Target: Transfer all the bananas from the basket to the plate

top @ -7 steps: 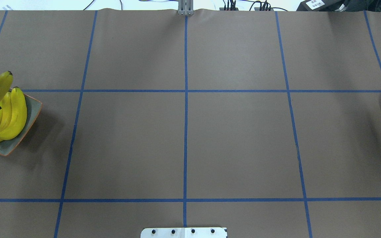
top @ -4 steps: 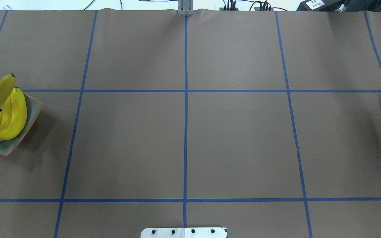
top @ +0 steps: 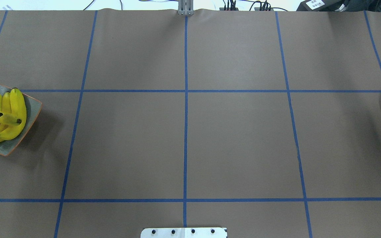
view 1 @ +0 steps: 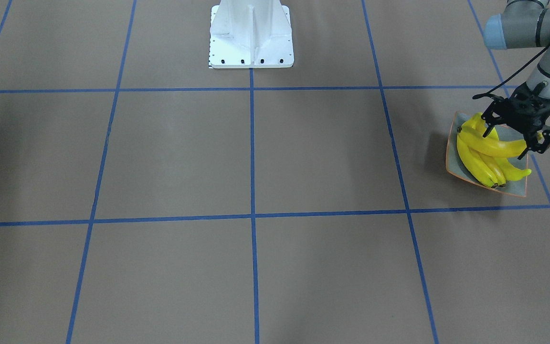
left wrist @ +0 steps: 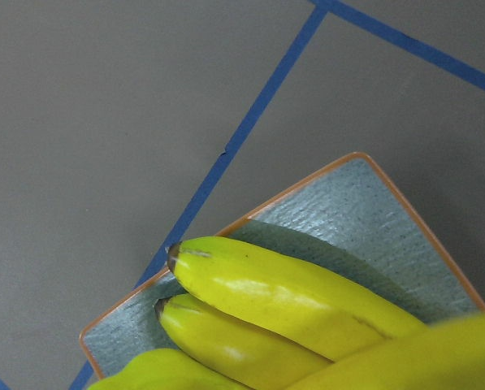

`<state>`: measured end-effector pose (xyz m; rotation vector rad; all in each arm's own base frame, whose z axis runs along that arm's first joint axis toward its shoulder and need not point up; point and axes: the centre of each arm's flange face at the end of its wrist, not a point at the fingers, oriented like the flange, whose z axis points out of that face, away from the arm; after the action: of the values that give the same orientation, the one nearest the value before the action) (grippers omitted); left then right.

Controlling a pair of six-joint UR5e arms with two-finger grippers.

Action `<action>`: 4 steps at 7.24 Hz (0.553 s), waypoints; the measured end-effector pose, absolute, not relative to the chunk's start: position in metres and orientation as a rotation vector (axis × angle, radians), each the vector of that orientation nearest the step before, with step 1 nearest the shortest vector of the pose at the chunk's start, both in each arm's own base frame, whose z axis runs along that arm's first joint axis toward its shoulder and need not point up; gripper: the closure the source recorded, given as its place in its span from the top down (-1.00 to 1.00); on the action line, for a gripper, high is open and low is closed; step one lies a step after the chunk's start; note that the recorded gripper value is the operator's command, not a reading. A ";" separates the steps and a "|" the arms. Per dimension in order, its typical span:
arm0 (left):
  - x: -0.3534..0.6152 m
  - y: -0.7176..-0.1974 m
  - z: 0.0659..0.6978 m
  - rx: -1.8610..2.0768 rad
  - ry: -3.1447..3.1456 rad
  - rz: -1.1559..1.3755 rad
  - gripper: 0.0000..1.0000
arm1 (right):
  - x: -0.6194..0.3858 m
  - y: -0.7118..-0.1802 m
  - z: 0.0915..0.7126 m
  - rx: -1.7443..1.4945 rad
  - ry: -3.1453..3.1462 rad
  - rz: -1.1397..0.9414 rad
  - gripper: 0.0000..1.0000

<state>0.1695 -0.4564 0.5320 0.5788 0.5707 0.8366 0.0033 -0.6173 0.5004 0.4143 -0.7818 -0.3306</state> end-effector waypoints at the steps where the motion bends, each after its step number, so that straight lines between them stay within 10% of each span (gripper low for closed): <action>1: 0.171 -0.455 0.530 0.573 0.600 0.843 0.98 | 0.004 -0.617 0.500 0.414 -0.781 -0.330 1.00; 4: 0.153 -0.462 0.522 0.548 0.659 0.805 0.98 | 0.009 -0.617 0.504 0.409 -0.776 -0.316 1.00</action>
<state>0.1534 -0.4618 0.5222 0.5478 0.6589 0.8047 0.0094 -0.6167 0.5039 0.4085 -0.7761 -0.3159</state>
